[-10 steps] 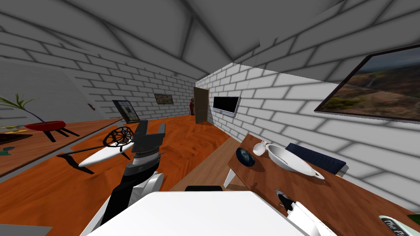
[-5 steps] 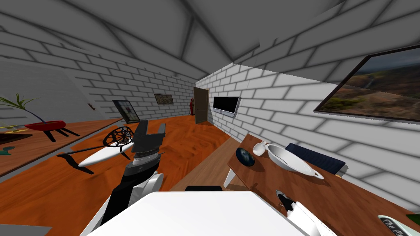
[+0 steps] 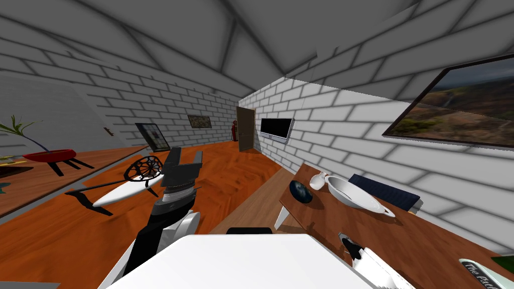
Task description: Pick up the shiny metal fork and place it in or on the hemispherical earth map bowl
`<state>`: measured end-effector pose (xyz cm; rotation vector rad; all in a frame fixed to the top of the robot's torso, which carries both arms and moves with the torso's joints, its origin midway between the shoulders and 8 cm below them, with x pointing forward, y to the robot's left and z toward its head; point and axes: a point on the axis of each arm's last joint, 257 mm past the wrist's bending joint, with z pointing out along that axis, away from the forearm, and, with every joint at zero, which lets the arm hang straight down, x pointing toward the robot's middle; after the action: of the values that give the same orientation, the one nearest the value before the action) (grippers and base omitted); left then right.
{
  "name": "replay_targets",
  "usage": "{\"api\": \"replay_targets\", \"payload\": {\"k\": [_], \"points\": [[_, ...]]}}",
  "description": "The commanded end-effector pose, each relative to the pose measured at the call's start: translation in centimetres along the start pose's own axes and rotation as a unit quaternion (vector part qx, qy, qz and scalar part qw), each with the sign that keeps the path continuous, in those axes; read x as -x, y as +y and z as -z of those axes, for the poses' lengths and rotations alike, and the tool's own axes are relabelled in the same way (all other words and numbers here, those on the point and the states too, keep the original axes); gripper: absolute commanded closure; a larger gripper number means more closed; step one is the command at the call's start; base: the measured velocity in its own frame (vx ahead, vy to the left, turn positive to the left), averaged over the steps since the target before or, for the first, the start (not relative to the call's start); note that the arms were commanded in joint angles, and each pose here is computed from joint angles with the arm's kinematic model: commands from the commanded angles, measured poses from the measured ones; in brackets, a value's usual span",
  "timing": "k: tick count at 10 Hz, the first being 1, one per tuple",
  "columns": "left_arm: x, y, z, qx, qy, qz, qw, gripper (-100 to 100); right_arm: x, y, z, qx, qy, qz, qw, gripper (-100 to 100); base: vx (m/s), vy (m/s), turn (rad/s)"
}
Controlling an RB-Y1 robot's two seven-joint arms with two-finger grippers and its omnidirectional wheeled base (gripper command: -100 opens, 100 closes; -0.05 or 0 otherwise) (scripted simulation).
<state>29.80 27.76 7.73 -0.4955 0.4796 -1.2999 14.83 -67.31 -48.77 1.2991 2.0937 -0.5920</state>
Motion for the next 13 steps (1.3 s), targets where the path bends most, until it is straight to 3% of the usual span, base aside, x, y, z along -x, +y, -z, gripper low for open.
{"api": "replay_targets", "payload": {"k": [1,2,3,8,13], "points": [[0.0,0.0,0.0,0.000,0.000,0.000,1.0000,0,0.0,0.0,0.0,0.000,0.000,0.000,1.0000,100,-0.001,0.014,-0.004],[0.0,0.0,0.0,0.000,0.000,0.000,1.0000,0,0.0,0.0,0.0,0.000,0.000,0.000,1.0000,0,0.000,0.000,0.000],[0.0,0.0,0.0,0.000,0.000,0.000,1.0000,0,1.7,0.7,0.3,0.003,-0.011,-0.002,0.9999,100,0.027,0.027,-0.056],[0.0,0.0,0.0,0.000,0.000,0.000,1.0000,0,7.0,3.5,1.5,0.020,-0.046,-0.004,0.9987,100,0.044,0.067,-0.052],[0.0,0.0,0.0,0.000,0.000,0.000,1.0000,0,13.4,7.8,4.0,0.048,-0.091,-0.004,0.9946,100,0.054,0.089,-0.067]]}}
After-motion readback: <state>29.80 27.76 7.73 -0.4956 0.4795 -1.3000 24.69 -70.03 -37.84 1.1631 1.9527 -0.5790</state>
